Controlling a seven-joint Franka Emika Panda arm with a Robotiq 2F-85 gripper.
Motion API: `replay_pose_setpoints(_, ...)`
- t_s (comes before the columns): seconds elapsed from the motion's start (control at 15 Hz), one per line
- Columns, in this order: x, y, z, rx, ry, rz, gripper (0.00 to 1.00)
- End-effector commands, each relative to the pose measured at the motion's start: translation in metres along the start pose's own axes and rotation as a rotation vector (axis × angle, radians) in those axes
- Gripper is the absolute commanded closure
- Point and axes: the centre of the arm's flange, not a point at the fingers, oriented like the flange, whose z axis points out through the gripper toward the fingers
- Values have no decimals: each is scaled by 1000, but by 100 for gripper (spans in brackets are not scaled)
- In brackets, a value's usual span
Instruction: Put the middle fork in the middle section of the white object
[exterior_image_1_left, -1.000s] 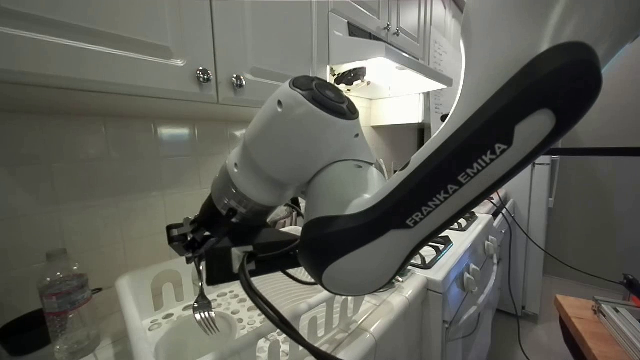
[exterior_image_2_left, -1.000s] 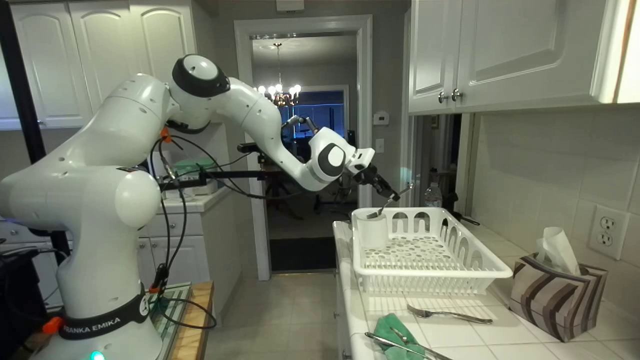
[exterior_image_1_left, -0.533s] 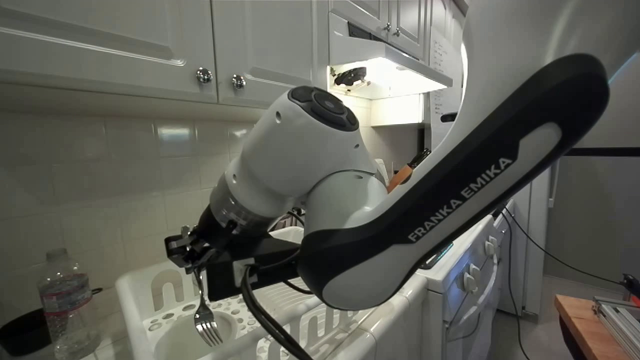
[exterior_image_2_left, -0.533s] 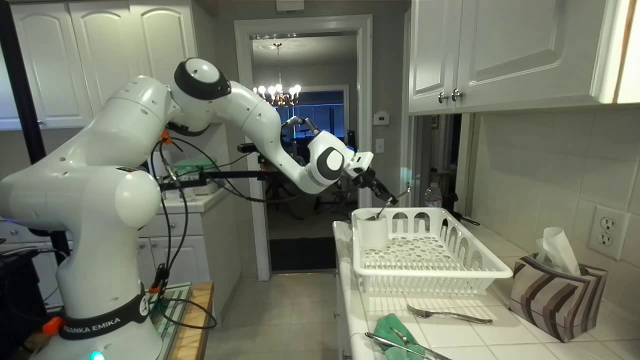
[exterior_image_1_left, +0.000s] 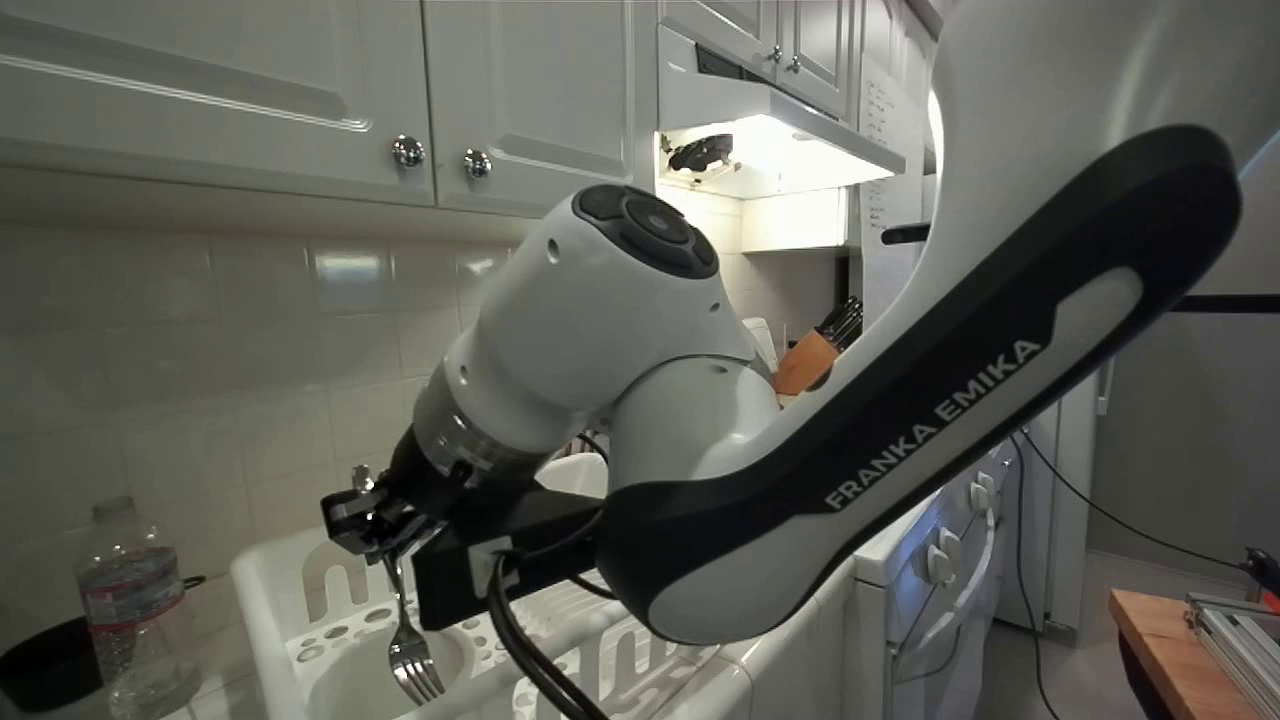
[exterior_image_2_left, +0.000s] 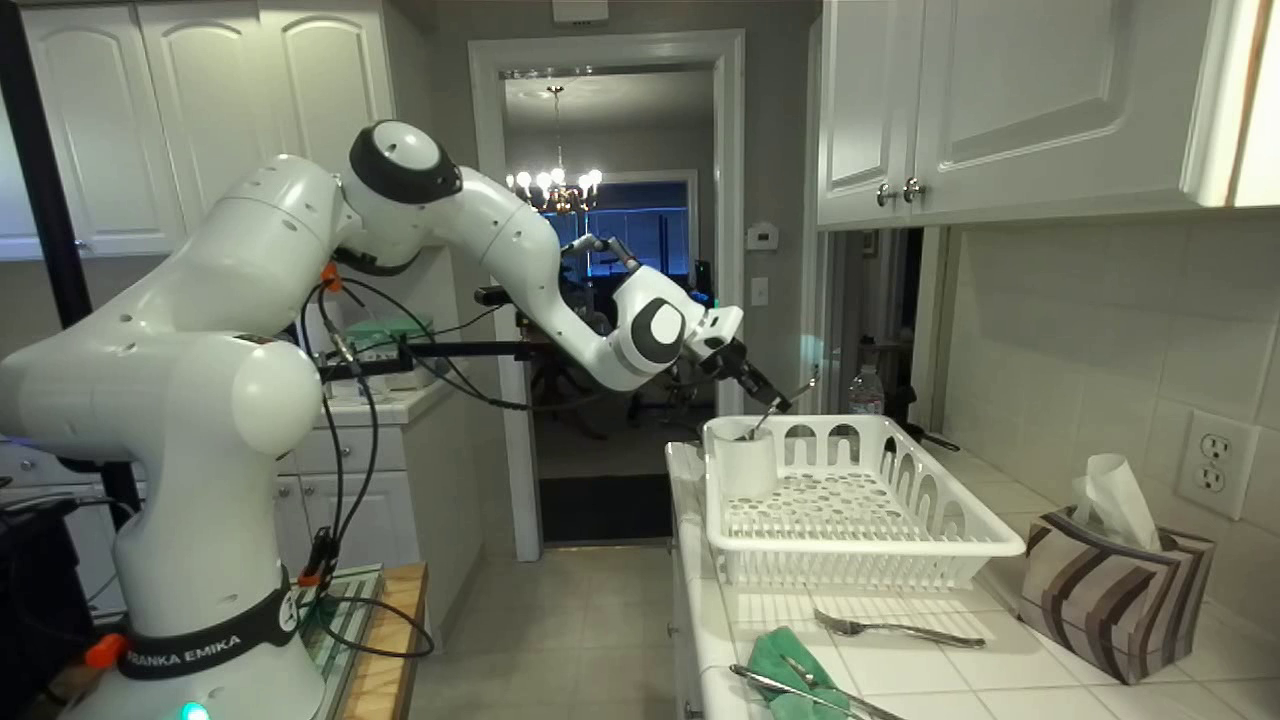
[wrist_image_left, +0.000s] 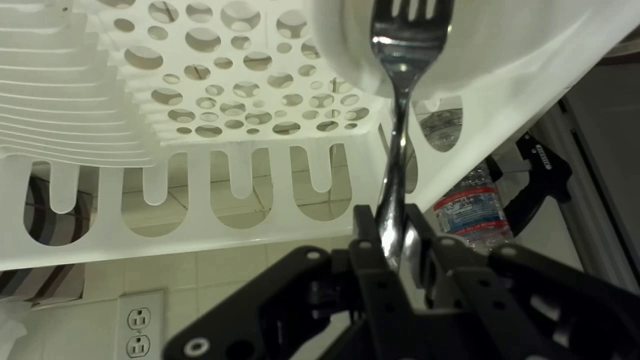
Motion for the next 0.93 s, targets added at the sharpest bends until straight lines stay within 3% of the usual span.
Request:
replay_pose_setpoints(0.0,-2,-8,6,12,7,-18,96)
replay_pose_setpoints(0.13,-4,-9,6,12,4,-27,96)
replay_pose_setpoints(0.2,-5,-9,7,13,2,-35,84)
replay_pose_setpoints(0.27,-6,-9,7,14,3,-44,57)
replay_pose_setpoints(0.47,-5,-10,7,16,0,-59,44)
replay_pose_setpoints(0.87,3,-8,4,23,-9,-54,2)
